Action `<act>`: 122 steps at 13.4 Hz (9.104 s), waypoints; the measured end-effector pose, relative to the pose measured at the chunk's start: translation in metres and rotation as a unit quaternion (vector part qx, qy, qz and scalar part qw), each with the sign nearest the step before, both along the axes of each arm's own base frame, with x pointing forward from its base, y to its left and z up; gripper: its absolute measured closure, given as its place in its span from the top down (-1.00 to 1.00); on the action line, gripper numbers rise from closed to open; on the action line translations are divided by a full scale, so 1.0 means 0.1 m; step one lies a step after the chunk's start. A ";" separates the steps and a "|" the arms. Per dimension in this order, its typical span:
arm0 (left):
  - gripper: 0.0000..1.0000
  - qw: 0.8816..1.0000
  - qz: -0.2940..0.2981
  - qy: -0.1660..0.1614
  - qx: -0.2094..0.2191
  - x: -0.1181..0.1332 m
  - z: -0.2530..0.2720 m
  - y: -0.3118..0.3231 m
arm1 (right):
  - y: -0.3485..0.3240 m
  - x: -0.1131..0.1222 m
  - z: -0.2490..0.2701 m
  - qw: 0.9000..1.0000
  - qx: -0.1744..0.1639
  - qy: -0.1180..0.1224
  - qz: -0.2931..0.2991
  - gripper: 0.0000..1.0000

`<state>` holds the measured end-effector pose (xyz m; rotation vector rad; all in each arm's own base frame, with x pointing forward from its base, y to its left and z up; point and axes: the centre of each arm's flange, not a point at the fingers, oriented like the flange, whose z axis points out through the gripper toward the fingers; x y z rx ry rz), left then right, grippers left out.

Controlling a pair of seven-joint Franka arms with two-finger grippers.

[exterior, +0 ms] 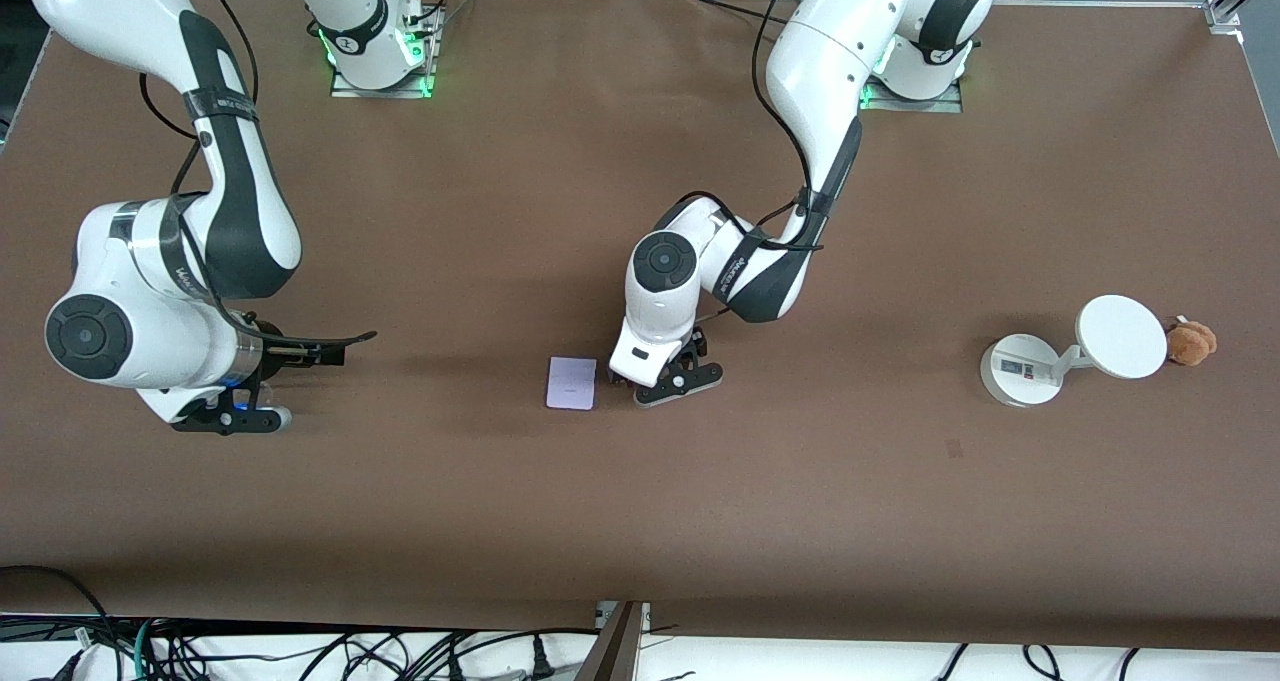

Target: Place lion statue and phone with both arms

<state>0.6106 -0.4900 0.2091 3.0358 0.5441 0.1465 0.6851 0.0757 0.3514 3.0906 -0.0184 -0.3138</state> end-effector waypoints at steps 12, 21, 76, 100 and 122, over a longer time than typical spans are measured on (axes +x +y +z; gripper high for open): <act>-0.27 0.998 -0.050 -0.020 0.014 0.30 0.20 0.34 | 1.12 -0.09 -0.25 0.999 -0.014 -0.033 -0.040 1.00; -0.27 0.989 -0.147 -0.011 0.027 1.09 1.05 2.64 | 2.57 -0.45 -0.90 0.992 -0.005 -0.084 -0.098 1.00; 1.00 0.982 -0.181 0.054 0.007 -0.29 4.14 4.94 | -0.47 0.24 -1.56 0.998 -0.014 -0.050 0.027 0.70; 1.00 0.982 -0.183 0.047 0.003 -0.28 4.18 4.92 | -0.96 0.16 0.39 0.997 -0.012 -0.059 0.053 1.00; 1.00 0.982 -0.181 0.047 0.003 -0.28 4.18 4.94 | -1.20 -1.18 2.45 0.999 0.017 -0.025 0.013 1.00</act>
